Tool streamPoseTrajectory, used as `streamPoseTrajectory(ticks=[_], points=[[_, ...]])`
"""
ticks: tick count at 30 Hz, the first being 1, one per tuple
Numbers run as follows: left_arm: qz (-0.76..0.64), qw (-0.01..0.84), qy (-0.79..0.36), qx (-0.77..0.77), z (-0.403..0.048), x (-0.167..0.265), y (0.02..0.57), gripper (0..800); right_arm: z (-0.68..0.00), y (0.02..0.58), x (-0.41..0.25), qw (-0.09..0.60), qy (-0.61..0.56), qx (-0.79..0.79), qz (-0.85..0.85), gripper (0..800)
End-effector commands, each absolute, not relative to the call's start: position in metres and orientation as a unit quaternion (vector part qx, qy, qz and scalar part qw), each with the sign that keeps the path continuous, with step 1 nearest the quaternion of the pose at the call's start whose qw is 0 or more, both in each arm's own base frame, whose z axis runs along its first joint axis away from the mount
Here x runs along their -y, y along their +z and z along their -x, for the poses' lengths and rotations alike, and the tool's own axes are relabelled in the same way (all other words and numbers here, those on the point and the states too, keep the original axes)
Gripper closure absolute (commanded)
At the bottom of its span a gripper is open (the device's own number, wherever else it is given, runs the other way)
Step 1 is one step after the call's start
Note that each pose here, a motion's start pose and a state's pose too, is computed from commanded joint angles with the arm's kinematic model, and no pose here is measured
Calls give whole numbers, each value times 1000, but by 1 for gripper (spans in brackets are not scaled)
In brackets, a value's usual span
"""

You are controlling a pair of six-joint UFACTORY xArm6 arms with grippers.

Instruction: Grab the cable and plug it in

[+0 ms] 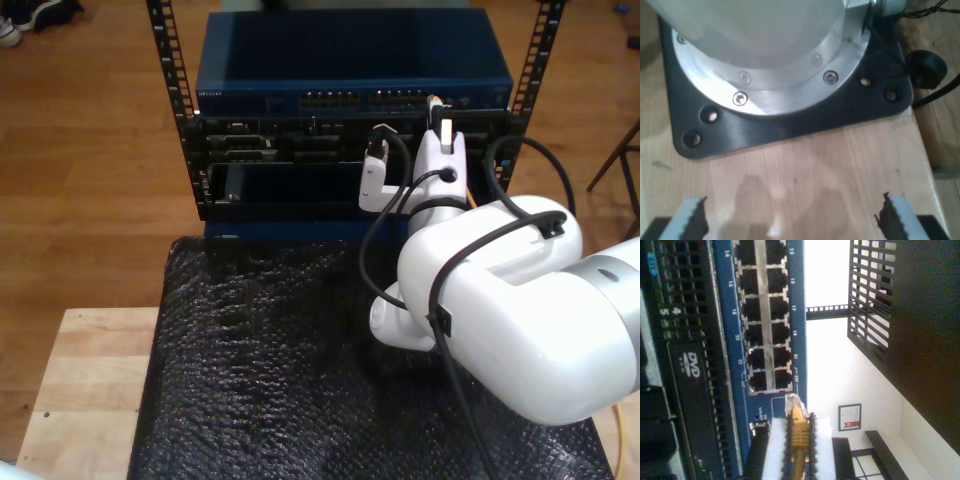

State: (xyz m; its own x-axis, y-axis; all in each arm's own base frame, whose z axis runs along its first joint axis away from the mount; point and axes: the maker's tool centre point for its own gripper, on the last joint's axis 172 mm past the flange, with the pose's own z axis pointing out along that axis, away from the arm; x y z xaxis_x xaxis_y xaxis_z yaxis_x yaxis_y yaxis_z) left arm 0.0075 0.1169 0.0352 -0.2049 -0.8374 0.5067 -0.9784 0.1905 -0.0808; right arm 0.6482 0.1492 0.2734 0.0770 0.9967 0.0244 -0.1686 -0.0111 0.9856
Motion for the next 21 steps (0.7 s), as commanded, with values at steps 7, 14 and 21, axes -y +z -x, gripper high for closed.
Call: streamPoseTrajectory(ticks=[7, 14, 21], points=[[-605, 177, 198, 751, -8, -118, 35, 0, -650, 271, -158, 538, 539, -434, -480, 800], [-604, 179, 198, 751, -8, -117, 35, 0, -652, 271, -155, 539, 537, -434, -483, 800], [-604, 178, 198, 751, -8, -117, 35, 0, -658, 269, -154, 536, 537, -435, -485, 800]])
